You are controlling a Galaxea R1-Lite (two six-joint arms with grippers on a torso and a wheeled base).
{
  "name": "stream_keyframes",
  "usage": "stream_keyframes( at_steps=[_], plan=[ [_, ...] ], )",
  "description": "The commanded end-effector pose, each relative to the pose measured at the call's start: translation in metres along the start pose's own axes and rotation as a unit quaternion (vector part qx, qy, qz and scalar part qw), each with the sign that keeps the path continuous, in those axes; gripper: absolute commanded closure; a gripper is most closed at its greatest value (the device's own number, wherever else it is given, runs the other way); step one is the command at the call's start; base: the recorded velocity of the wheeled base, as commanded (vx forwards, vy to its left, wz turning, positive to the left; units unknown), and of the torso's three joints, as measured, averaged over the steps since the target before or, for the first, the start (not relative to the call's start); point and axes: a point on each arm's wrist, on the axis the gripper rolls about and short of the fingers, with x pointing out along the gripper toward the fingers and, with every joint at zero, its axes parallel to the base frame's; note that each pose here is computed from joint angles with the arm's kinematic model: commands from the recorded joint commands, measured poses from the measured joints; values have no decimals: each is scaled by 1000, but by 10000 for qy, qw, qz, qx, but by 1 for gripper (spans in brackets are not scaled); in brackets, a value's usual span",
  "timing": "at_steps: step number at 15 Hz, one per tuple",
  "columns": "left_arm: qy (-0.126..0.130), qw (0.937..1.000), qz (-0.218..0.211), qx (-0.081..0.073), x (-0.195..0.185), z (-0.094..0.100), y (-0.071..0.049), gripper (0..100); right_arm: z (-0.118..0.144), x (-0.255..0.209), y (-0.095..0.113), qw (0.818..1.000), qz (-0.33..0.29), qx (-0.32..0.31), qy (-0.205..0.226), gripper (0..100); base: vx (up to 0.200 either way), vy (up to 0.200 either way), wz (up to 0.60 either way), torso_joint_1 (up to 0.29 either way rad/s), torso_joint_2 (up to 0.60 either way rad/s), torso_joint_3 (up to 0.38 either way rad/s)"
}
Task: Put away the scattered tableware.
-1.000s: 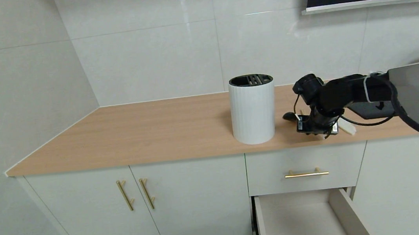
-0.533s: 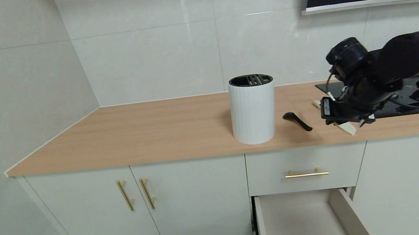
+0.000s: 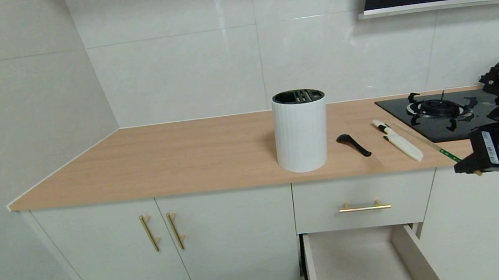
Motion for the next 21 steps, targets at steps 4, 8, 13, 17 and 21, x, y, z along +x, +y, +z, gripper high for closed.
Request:
stream_keyframes(
  at_steps=[4, 8, 13, 17, 21],
  plan=[
    [-1, 10000, 2, 2, 0, 0, 0, 0, -28, -6, -3, 9985, 92, -494, 226, 100, 0, 0, 0, 0, 0, 0],
    [-1, 10000, 2, 2, 0, 0, 0, 0, -35, -3, -3, 9963, 97, -781, 348, 100, 0, 0, 0, -8, 24, 16],
    [-1, 10000, 2, 2, 0, 0, 0, 0, -41, 3, 2, 9941, 127, -942, 525, 100, 0, 0, 0, -167, 401, 233],
    [-1, 10000, 2, 2, 0, 0, 0, 0, -44, 12, 4, 9928, 116, -1011, 637, 100, 0, 0, 0, -194, 477, 275],
    [-1, 10000, 2, 2, 0, 0, 0, 0, -43, 29, 7, 9911, 20, -1037, 836, 100, 0, 0, 0, -176, 476, 292]
  ],
)
